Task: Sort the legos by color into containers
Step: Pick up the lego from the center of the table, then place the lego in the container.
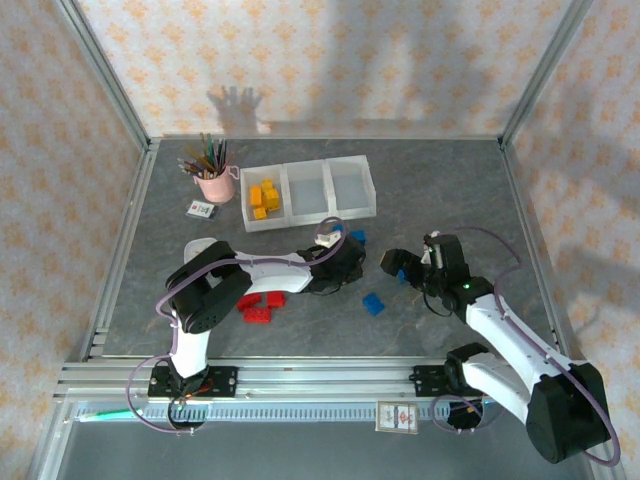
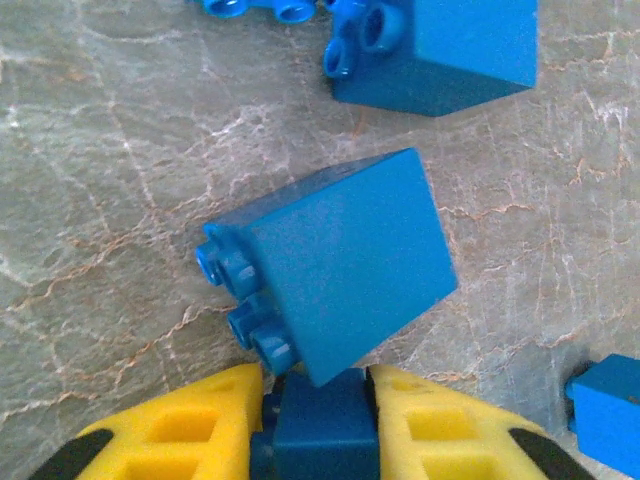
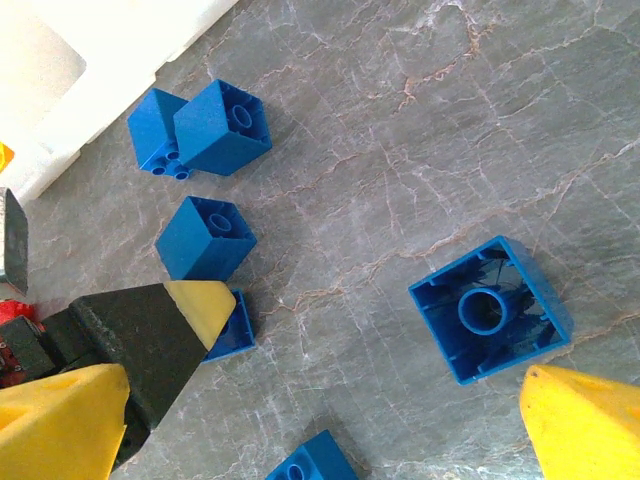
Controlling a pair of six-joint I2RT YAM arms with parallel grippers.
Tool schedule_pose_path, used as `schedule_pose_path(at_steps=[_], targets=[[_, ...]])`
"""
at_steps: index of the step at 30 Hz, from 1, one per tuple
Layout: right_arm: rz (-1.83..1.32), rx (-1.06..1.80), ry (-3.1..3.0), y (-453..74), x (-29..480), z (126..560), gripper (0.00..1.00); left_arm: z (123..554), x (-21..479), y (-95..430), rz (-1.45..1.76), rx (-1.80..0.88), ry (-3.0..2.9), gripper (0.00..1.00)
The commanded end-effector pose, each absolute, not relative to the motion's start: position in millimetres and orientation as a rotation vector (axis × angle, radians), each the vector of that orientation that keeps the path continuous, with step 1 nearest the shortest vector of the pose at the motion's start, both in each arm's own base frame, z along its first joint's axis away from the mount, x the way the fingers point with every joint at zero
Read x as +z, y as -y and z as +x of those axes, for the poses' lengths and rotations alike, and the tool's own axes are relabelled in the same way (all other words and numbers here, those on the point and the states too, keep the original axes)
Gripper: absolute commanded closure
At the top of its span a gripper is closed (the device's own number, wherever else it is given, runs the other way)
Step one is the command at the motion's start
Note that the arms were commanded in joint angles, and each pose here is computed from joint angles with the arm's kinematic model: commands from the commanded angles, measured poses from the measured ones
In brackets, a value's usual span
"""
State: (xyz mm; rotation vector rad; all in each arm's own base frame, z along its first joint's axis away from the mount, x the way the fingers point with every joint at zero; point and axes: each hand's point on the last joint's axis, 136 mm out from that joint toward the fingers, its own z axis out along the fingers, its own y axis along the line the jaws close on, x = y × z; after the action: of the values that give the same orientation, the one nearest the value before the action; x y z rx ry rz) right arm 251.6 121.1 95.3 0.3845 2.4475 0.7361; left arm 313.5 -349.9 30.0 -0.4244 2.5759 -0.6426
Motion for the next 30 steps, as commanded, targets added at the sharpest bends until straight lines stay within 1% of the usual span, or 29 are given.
schedule_pose_path(at_steps=[1,7,11,14,17,22,30], targets=[[0.337,0.751,-2.426,-123,104,253,0.0,315,35,351,-0.423,-0.645,-2.552,0.75],[0.252,0.81,-2.429,-135,115,254,0.0,314,70,347,-0.398,-0.691,-2.493,0.8],[0.213,0.83,-2.421,-142,126,258,0.0,309,91,338,-0.36,-0.685,-2.463,0.8],[0.184,0.849,-2.408,-151,134,261,0.0,307,110,324,-0.334,-0.649,-2.43,0.81],[0.157,0.878,-2.388,-163,141,265,0.0,310,135,304,-0.3,-0.549,-2.374,0.81],[0.147,0.954,-2.36,-188,150,274,0.0,334,171,255,-0.301,-0.314,-2.273,0.81],[0.126,1.009,-2.341,-220,155,285,0.0,401,185,185,-0.376,-0.117,-2.22,0.81]])
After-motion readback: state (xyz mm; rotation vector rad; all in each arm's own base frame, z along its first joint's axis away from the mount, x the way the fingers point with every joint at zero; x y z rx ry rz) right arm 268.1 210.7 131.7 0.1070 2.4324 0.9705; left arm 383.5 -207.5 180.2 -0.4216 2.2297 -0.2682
